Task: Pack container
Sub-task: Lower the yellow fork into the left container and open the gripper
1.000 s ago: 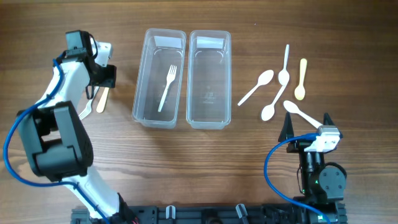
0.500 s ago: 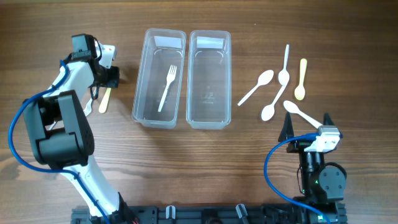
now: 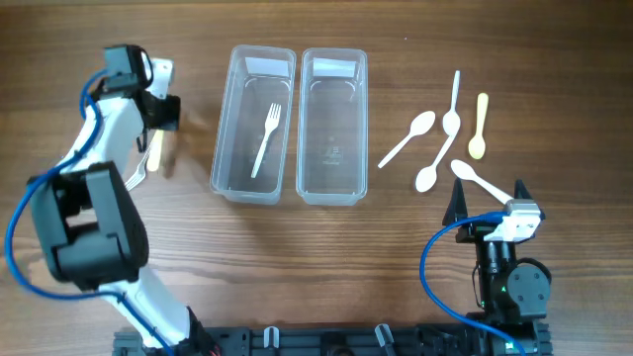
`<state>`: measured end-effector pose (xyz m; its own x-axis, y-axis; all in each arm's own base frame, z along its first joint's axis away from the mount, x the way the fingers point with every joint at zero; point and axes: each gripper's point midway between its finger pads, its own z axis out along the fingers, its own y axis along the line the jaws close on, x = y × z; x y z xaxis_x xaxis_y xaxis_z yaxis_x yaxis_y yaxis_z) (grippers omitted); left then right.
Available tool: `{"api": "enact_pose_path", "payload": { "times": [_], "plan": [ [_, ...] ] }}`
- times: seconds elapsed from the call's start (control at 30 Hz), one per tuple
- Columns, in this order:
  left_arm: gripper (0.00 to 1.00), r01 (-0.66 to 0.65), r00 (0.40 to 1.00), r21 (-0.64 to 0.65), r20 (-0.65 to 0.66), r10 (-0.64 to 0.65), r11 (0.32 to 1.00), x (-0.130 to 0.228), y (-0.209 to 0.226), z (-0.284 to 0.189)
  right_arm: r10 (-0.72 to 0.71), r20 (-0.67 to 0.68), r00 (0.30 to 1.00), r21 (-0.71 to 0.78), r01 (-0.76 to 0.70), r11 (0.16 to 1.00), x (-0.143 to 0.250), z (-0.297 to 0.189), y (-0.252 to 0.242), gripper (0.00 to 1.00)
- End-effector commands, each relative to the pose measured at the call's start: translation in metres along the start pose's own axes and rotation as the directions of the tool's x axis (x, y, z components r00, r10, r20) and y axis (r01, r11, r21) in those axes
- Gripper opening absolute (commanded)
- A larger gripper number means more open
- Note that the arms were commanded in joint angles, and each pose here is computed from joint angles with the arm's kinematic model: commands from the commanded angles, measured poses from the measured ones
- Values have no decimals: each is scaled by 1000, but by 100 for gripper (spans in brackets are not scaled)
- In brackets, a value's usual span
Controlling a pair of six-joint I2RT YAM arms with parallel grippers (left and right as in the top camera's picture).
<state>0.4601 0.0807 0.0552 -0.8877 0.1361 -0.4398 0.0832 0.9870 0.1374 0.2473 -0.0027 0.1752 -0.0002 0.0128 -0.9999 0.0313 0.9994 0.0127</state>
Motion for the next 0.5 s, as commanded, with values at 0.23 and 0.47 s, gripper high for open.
{"api": "enact_pose_path", "payload": {
  "times": [0.23,0.47],
  "plan": [
    [20,-30,992,269,124,-4,963,-35,-122,-91,-10,12,1000,-12,10,1000,-3,0,2,100],
    [20,-10,999,310,36,-1,951,-16,-154,-94,-10,13,1000,-12,10,1000,-3,0,2,100]
  ]
}}
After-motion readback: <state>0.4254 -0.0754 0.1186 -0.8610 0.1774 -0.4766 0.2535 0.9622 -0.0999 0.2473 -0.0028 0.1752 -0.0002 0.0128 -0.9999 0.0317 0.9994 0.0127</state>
